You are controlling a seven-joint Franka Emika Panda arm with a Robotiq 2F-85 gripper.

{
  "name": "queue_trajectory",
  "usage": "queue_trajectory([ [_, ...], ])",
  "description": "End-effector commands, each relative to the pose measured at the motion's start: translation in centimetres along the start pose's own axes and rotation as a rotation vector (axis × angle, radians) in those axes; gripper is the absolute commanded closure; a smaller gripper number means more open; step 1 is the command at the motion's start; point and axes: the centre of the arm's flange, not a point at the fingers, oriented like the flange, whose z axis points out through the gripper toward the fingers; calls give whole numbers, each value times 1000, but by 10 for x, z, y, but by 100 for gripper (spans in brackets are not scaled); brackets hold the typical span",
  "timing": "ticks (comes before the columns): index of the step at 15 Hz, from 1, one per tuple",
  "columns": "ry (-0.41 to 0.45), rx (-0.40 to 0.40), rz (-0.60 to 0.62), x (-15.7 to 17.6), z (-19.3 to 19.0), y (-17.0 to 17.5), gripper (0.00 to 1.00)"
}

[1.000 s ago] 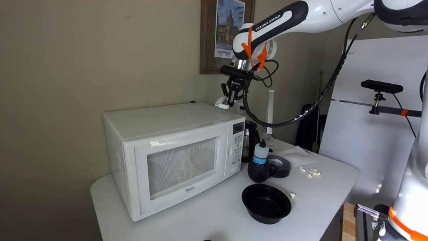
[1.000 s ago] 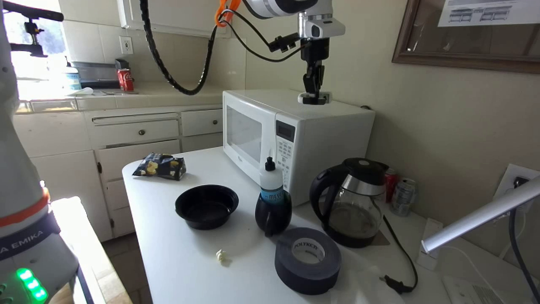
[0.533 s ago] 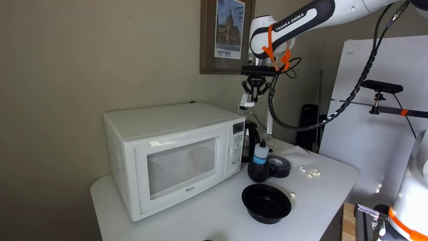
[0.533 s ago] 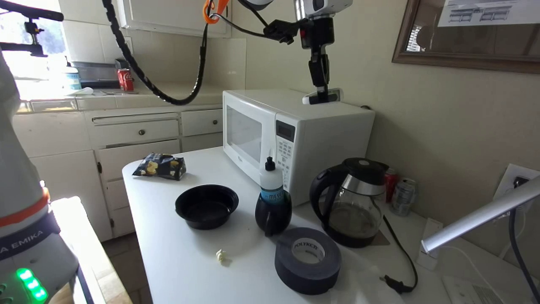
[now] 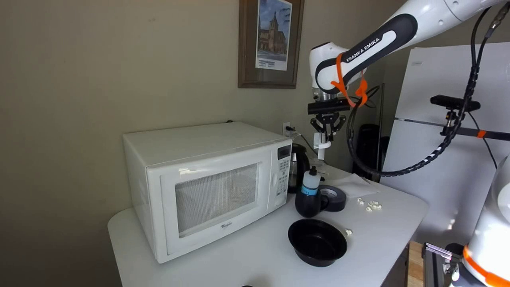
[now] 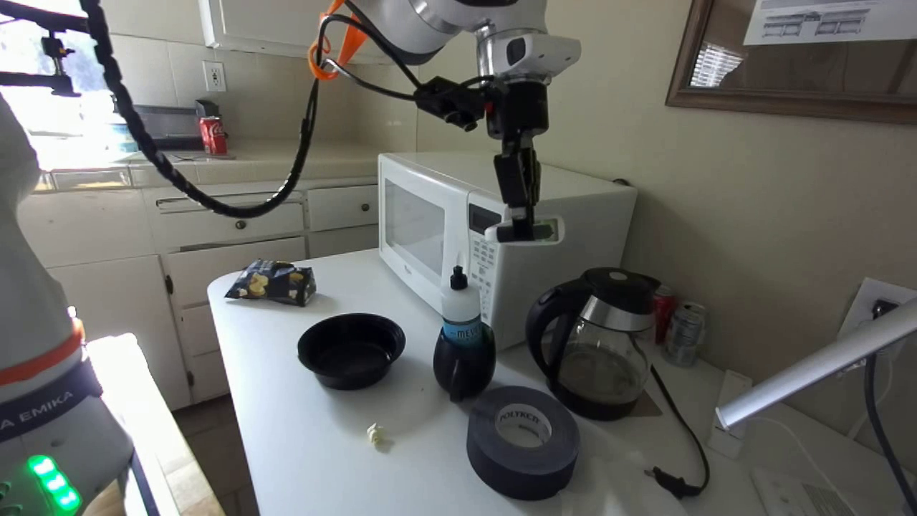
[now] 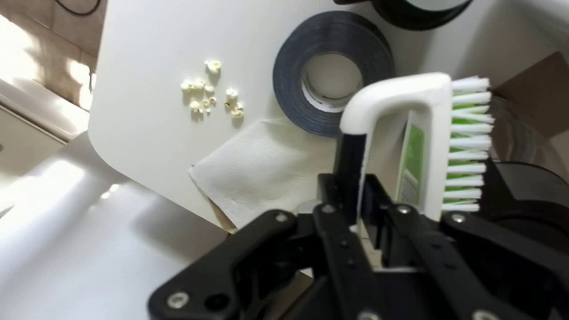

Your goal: Remove the brush from on top of the microwave and put it on the table

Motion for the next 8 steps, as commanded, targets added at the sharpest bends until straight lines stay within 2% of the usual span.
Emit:
queue_trajectory([
  [1,-16,-94,55,-19,43,44,95],
  [8,-60,-286,192,-3,120,92,95],
])
